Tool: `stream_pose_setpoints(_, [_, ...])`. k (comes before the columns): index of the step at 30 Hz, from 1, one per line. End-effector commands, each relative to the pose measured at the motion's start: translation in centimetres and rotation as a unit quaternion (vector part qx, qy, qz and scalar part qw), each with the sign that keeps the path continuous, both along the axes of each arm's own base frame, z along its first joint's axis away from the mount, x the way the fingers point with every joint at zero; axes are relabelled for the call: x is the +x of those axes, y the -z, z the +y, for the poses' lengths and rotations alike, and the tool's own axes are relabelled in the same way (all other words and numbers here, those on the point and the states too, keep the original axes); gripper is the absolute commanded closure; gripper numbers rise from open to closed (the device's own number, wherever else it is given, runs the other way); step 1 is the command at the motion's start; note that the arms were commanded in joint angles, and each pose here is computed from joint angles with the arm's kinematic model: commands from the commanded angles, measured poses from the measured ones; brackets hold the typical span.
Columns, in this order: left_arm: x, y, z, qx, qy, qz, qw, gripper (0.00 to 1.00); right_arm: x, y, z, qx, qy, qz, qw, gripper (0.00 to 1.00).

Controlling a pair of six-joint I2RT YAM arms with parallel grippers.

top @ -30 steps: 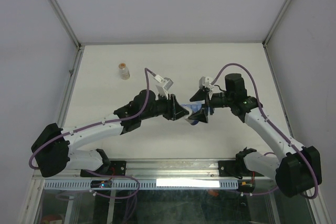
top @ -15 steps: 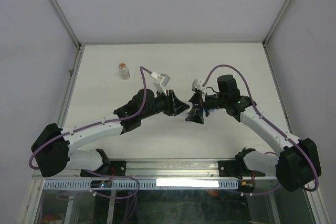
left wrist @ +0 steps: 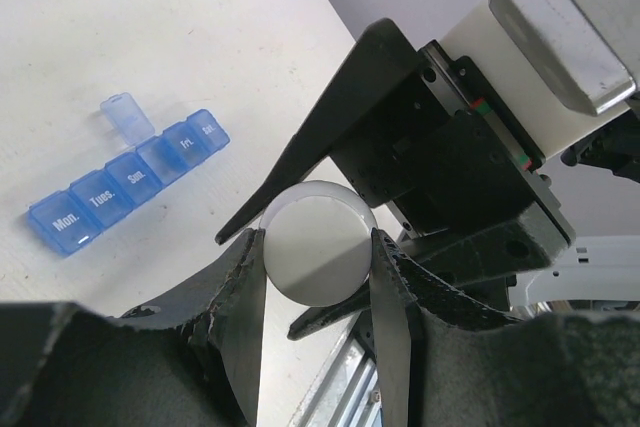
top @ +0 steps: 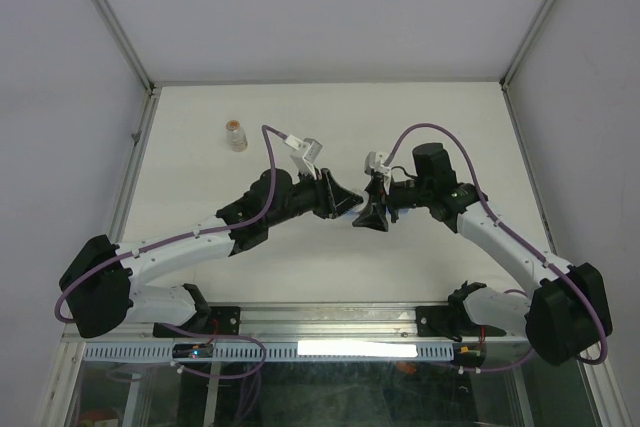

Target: Sort the pills into containers

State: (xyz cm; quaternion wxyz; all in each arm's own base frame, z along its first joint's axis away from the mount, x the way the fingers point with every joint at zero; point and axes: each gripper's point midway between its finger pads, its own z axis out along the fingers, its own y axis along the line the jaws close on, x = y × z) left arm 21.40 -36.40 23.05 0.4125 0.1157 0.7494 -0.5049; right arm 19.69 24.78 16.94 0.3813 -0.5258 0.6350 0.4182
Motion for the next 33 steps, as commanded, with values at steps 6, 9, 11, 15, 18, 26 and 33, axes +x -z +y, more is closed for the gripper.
stream_pose_setpoints(6, [-0.7,-5.7,0.4,-0.088,0.005,-0.054,0.995,0.67,-0.4,-2.8,0.8,0.029,-0.034,-0.018,0.999,1.0])
stream_pose_setpoints(9, [-2.4,-7.9,2.0,-0.143,0.022,-0.12,0.982,0.22,-1.2,-3.5,0.7,0.041,-0.06,-0.007,0.997,1.0])
stream_pose_setpoints(11, [-3.0,-8.5,3.4,-0.154,0.017,-0.169,0.973,0.03,-1.9,-3.9,0.5,0.048,-0.078,-0.002,0.996,1.0])
stream_pose_setpoints(15, [-4.5,-9.2,5.7,-0.128,0.02,-0.309,0.942,0.01,-2.9,-4.1,0.1,0.055,-0.107,-0.003,0.993,1.0])
stream_pose_setpoints(18, [-7.0,-8.9,6.0,-0.095,0.079,-0.436,0.891,0.01,-3.4,-4.0,0.0,0.057,-0.121,-0.012,0.991,1.0])
stream_pose_setpoints(26, [-7.5,-6.6,2.7,0.006,0.195,-0.544,0.816,0.05,-4.5,-3.6,-0.4,0.056,-0.149,-0.029,0.987,1.0])
stream_pose_setpoints(33, [-5.8,-6.0,0.2,0.027,0.221,-0.529,0.819,0.27,-4.7,-3.5,-0.4,0.053,-0.154,-0.034,0.986,1.0])
